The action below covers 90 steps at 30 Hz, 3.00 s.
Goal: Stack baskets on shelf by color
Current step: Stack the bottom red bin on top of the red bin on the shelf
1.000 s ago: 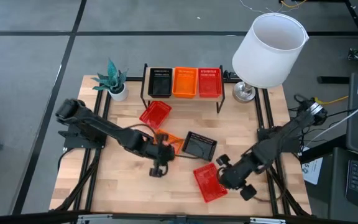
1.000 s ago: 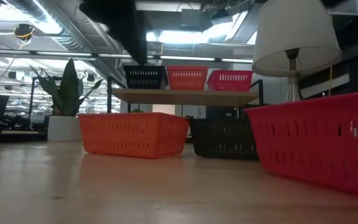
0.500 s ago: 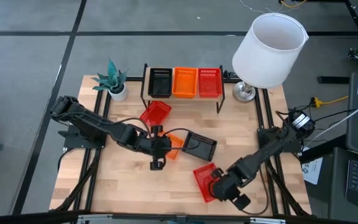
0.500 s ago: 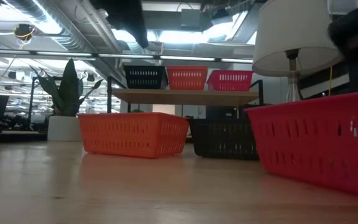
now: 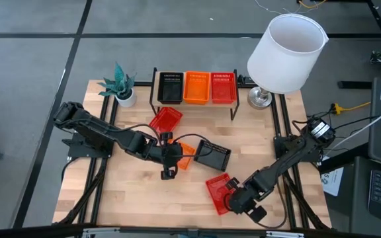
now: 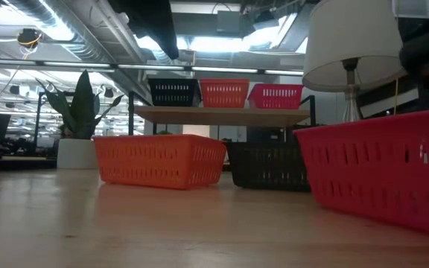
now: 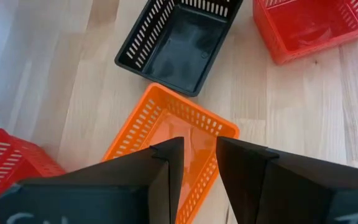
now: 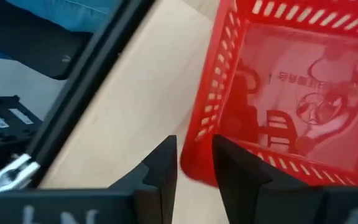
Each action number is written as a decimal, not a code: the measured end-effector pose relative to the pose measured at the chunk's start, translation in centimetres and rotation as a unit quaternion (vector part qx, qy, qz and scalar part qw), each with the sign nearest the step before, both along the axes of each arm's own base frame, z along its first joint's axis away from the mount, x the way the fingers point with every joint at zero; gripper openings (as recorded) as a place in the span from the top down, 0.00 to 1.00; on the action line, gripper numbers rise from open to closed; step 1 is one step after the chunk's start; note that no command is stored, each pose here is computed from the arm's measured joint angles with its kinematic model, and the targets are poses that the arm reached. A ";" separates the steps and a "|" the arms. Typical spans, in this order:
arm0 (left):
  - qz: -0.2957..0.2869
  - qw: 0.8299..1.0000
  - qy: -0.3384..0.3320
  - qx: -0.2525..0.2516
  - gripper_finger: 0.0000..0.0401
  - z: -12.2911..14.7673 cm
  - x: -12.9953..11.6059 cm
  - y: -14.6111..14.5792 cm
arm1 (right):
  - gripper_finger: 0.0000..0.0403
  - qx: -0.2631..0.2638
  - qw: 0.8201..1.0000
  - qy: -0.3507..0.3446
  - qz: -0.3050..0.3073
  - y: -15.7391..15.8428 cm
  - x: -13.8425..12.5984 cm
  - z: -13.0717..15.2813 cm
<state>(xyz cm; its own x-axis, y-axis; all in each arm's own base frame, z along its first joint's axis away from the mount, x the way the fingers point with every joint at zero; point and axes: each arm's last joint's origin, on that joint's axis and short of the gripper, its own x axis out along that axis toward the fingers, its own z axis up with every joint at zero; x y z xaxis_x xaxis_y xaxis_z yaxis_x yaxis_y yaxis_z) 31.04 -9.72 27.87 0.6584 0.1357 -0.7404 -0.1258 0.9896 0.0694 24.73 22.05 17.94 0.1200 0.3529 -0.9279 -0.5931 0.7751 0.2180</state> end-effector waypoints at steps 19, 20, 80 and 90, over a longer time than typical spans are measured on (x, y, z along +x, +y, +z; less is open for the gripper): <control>-0.002 1.000 0.000 0.000 0.78 0.0 0.0 -0.1 | 0.98 -0.060 0.996 -0.029 0.055 -0.5 0.6 1.5; -0.005 1.000 0.000 0.001 0.78 0.0 -0.1 -0.2 | 0.99 -0.065 0.996 -0.032 0.056 -0.3 0.7 2.0; -0.083 0.991 -0.039 0.103 0.78 0.3 -2.9 -6.7 | 0.99 -0.229 0.907 -0.005 -0.354 -35.8 2.3 19.2; -0.083 0.991 -0.039 0.102 0.78 0.3 -2.9 -6.7 | 0.92 -0.220 0.905 0.020 -0.364 -36.0 2.8 18.4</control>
